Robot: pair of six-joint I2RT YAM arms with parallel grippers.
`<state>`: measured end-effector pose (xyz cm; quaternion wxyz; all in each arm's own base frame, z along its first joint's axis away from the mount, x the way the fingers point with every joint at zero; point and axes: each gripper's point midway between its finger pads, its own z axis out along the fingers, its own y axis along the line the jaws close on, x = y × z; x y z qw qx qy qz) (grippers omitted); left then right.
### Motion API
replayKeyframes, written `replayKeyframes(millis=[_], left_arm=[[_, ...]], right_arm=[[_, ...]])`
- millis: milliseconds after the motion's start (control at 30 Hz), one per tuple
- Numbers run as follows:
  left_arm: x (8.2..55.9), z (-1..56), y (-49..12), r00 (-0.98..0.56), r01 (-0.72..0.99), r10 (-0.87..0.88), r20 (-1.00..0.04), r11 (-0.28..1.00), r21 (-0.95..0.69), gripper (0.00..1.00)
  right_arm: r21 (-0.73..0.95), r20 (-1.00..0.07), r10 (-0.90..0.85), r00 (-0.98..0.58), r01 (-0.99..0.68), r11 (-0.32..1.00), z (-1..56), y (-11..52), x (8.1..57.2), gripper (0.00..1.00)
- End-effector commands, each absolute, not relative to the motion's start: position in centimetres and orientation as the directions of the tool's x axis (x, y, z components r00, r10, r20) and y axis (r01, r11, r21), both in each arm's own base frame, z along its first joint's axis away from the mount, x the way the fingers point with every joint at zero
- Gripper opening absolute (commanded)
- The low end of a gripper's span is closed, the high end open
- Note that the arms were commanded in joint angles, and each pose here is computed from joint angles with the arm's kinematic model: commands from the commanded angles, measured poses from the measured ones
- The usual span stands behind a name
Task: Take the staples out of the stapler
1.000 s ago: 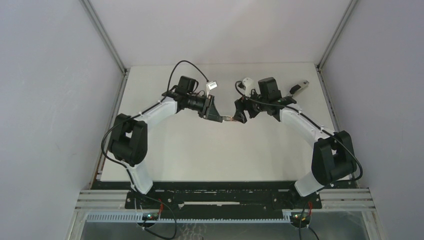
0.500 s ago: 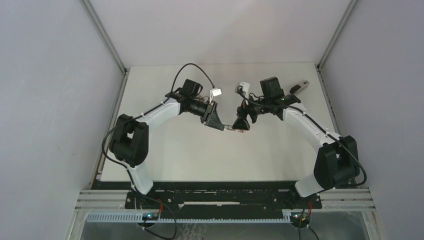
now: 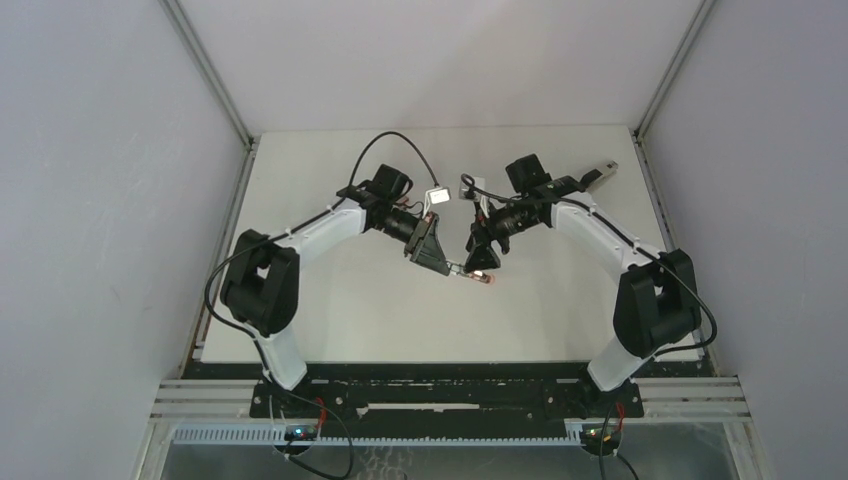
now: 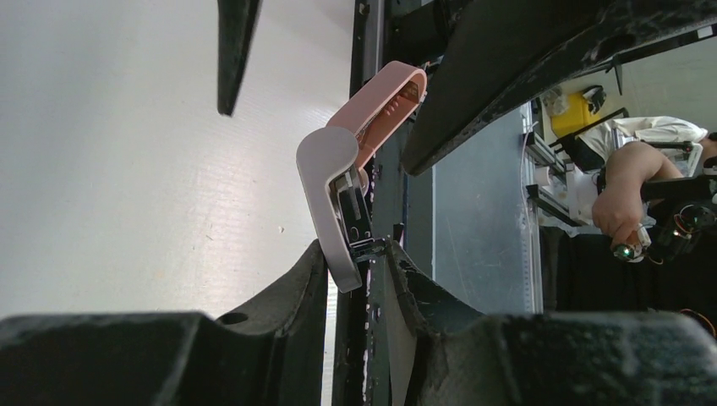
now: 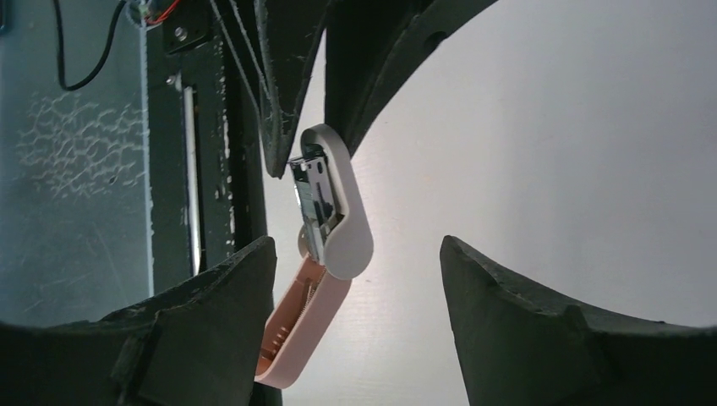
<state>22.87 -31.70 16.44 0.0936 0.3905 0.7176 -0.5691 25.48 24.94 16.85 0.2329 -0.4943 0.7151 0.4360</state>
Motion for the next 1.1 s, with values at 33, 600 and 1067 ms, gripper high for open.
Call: replayKeyframes(millis=[33,600,1067], left_arm=[[22.5,21.5,-32.0,-0.574,0.753,0.406,-0.711,-0.079,-0.653,0.29],[22.3,21.6,-32.0,-0.559,0.766,0.408,-0.722,-0.08,-0.638,0.29],[22.2,21.5,-32.1,-0.56,0.76,0.412,-0.719,-0.089,-0.643,0.3]], right_arm=[[0.399,-0.781,-0.518,-0.349,-0.917,0.014,18.0,25.9,23.8,0.69],[0.507,-0.725,-0.567,-0.392,-0.86,-0.055,17.6,26.5,22.2,0.61],[0.52,-0.726,-0.553,-0.41,-0.853,-0.05,17.6,27.5,22.3,0.59]])
